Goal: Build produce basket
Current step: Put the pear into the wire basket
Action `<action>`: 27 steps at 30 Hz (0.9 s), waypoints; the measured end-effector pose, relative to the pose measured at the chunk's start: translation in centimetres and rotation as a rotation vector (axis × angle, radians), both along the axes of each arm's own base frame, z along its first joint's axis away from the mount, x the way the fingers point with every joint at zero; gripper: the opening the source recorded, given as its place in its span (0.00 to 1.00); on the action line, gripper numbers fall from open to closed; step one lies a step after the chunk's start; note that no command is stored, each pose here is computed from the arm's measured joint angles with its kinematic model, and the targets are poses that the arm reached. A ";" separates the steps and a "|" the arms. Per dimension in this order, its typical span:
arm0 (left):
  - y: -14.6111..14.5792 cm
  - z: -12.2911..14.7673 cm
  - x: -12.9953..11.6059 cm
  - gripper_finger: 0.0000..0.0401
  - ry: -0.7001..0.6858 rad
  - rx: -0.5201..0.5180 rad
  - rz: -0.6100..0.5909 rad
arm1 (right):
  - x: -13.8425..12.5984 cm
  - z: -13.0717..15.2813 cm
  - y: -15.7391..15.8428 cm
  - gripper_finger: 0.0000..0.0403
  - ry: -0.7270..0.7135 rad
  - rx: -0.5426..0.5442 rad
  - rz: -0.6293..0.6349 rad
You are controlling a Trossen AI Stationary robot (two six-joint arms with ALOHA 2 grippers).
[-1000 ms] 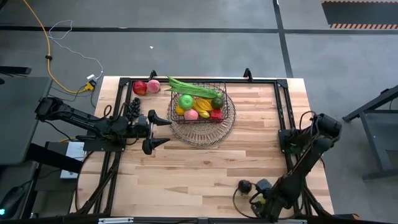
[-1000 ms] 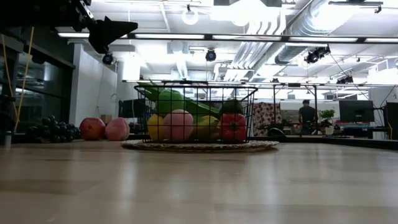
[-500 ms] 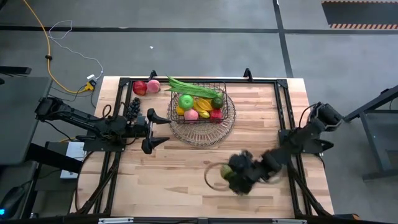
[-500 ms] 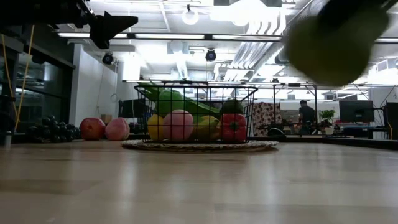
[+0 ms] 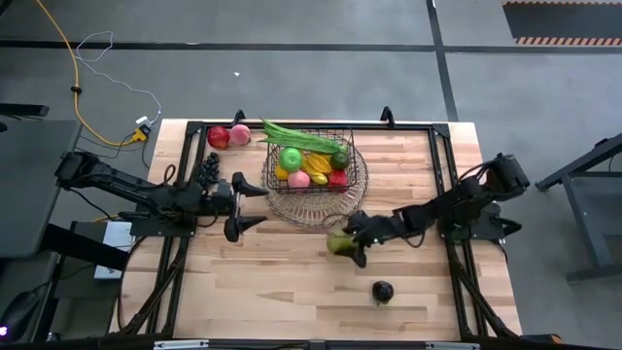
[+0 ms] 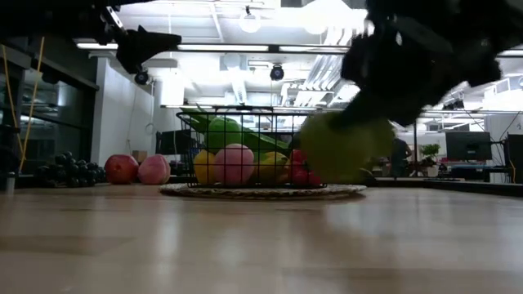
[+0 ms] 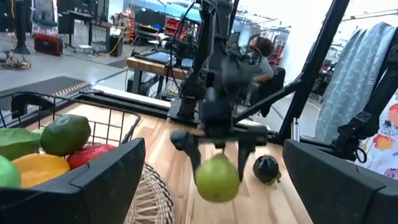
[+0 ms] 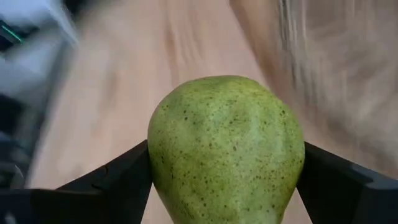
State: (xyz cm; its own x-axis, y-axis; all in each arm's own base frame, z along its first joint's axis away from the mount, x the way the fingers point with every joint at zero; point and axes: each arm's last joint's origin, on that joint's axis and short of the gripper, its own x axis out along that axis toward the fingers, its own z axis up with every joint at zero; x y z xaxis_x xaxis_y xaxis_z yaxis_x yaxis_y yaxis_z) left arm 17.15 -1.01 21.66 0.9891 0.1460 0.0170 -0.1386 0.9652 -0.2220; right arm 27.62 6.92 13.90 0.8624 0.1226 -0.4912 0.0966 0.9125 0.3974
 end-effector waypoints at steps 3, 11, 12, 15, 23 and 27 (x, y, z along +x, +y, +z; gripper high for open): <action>0.0 -0.2 0.2 0.92 0.012 0.003 0.000 | 0.3 1.0 -1.5 0.78 -0.206 -0.082 -0.006; 0.0 -1.0 1.0 0.92 0.056 0.078 0.016 | 1.8 4.2 -4.1 0.79 -0.492 -0.254 -0.047; 0.1 -0.9 1.1 0.92 0.043 0.100 0.025 | 1.9 4.5 -4.2 0.79 -0.504 -0.266 -0.049; 0.4 -0.2 1.1 0.92 -0.020 0.168 0.046 | 2.6 5.3 -4.4 0.79 -0.531 -0.348 -0.038; 0.7 0.6 0.9 0.92 -0.082 0.200 0.010 | 5.4 8.6 -7.5 0.79 -0.451 -0.400 -0.179; 0.8 0.4 1.0 0.92 -0.055 0.210 0.016 | 6.7 8.7 -9.3 0.79 -0.260 -0.404 -0.303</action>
State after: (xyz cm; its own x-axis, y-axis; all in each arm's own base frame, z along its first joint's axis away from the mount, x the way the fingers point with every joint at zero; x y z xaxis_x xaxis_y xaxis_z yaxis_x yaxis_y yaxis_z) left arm 18.13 -0.20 22.02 0.9835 0.1488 0.1028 -0.1471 0.9888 -0.0242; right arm 34.28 -2.42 22.64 0.9285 -0.3032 -0.2143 0.3239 0.9437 0.0680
